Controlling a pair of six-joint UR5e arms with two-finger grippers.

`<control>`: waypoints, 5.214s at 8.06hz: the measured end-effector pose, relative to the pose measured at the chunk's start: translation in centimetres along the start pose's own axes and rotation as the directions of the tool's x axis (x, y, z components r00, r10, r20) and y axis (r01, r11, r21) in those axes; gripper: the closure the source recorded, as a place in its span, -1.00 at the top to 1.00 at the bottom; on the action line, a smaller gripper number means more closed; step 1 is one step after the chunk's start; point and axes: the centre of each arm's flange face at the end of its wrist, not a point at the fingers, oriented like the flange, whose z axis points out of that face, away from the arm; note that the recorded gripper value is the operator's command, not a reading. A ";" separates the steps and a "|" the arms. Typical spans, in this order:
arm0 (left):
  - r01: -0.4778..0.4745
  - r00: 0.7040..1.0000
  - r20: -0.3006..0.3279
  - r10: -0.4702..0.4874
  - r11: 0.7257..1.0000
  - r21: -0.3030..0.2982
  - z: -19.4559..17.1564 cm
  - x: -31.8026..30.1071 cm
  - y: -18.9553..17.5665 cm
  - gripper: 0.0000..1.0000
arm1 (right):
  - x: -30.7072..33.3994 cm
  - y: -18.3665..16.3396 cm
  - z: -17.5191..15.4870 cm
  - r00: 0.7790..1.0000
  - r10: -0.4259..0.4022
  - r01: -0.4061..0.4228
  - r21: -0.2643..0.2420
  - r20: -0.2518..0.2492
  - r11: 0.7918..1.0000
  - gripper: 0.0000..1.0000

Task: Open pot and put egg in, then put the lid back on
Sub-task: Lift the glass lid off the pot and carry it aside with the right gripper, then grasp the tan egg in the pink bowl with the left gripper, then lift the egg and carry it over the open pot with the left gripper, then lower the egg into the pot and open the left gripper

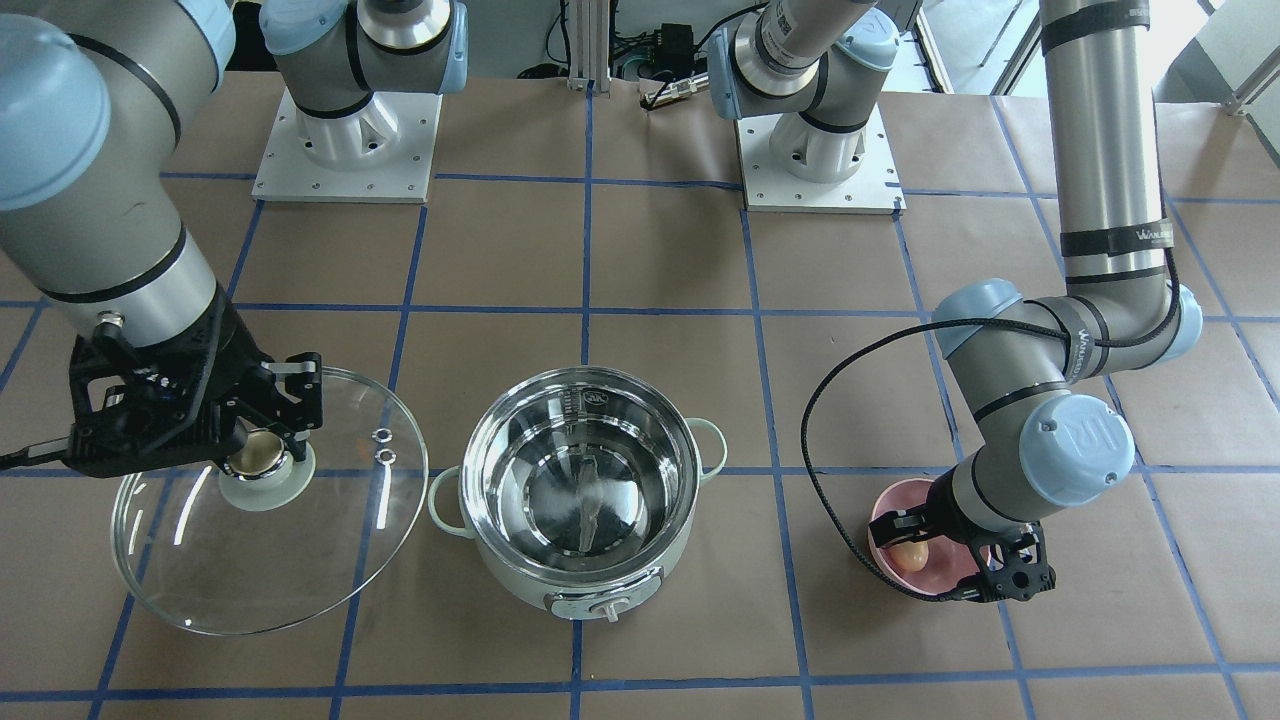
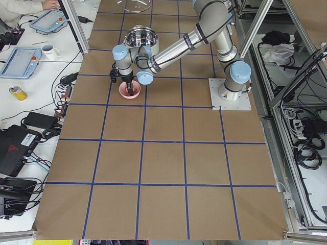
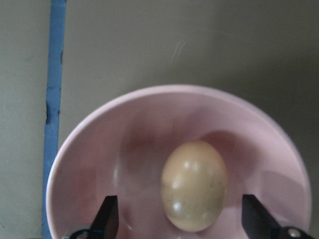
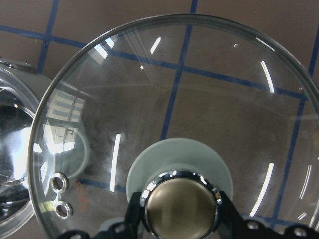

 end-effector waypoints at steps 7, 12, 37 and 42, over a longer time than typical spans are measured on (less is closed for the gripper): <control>-0.002 1.000 0.001 0.002 1.000 -0.022 1.8 0.0 -0.2 -0.47 | 9.3 1.3 4.3 0.993 -0.113 0.110 -0.069 -0.029 0.992 -1.00; 0.010 1.000 0.010 -0.010 1.000 -0.011 1.0 -1.1 -0.3 -0.89 | 10.1 2.0 6.1 0.994 -0.109 0.107 -0.060 -0.027 0.992 -1.00; 0.021 0.987 -0.160 -0.029 0.999 -0.046 -7.2 34.1 8.8 -0.83 | 11.2 1.9 10.2 0.992 -0.127 0.125 -0.062 -0.022 0.990 -1.00; 0.019 0.988 -0.149 -0.030 0.997 -0.074 -5.5 33.9 9.2 0.17 | 11.2 2.0 10.5 0.992 -0.126 0.125 -0.064 -0.018 0.990 -1.00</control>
